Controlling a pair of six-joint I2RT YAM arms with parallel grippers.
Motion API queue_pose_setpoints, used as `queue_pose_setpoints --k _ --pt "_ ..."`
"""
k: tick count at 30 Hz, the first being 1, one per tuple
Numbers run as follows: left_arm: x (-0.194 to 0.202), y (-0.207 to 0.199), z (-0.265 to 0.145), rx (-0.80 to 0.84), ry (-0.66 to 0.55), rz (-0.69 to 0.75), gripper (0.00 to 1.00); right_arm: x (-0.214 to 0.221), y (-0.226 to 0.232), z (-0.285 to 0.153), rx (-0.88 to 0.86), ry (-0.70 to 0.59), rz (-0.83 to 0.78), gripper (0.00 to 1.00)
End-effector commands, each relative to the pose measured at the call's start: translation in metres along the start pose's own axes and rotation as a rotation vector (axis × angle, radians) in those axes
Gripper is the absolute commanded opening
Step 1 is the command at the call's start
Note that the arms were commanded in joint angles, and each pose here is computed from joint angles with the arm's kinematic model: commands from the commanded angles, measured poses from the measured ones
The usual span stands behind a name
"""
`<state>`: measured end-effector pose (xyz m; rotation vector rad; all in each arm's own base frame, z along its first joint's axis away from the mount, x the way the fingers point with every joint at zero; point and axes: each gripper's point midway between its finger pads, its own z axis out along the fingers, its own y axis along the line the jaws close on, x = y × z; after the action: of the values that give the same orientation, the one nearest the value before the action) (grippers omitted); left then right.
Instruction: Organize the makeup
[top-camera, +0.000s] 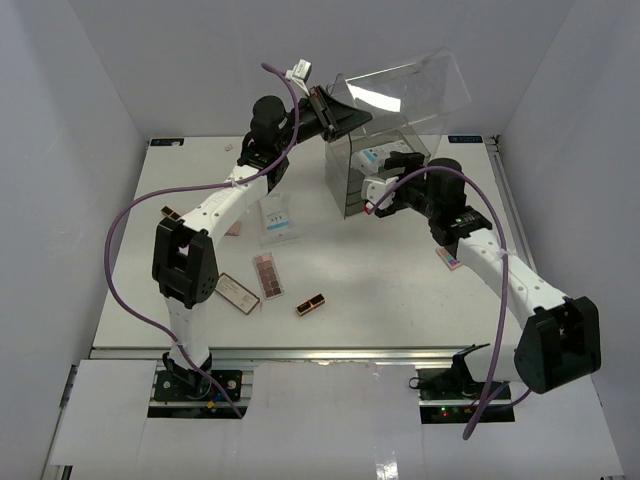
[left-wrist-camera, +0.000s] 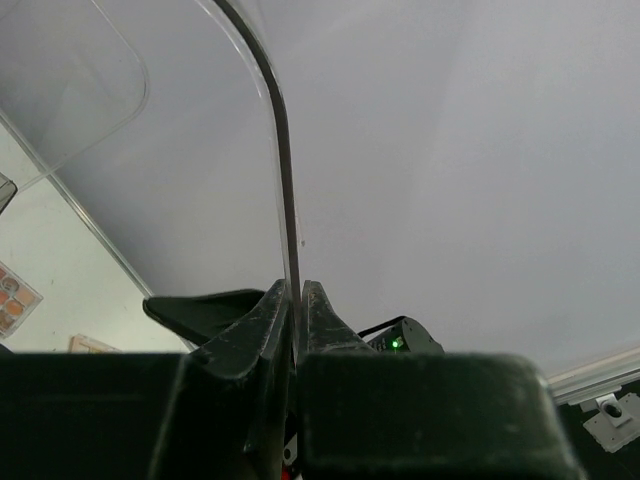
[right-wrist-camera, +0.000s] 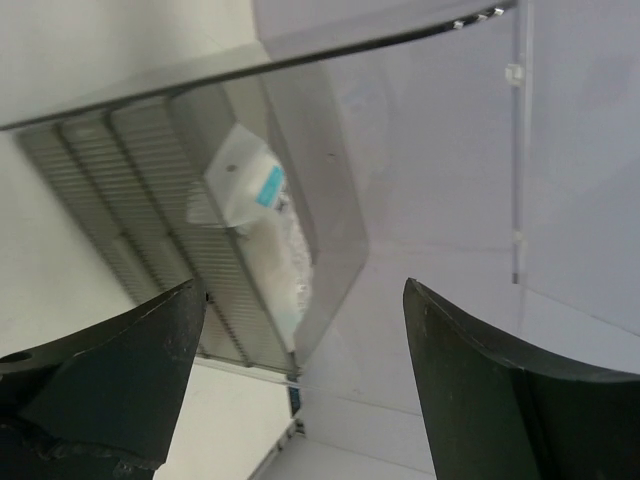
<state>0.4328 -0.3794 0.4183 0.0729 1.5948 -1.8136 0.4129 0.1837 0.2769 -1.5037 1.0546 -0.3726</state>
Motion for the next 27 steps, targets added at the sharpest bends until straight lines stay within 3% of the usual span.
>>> queue_pose_setpoints --k 1,15,27 --pt "-0.022 -0.032 -0.009 0.053 -0.069 0.059 0.13 -0.011 0.050 -0.025 -0.179 -0.039 0.086 0.83" --pt "-0.019 -0.031 -0.017 0.023 -0.070 0.067 0.13 0.013 -0.014 -0.058 0.026 0.147 -0.052 0.78" --pt "-0.025 -0.028 -0.026 0.005 -0.081 0.073 0.14 0.010 -0.075 -0.066 0.210 0.160 -0.144 0.83"
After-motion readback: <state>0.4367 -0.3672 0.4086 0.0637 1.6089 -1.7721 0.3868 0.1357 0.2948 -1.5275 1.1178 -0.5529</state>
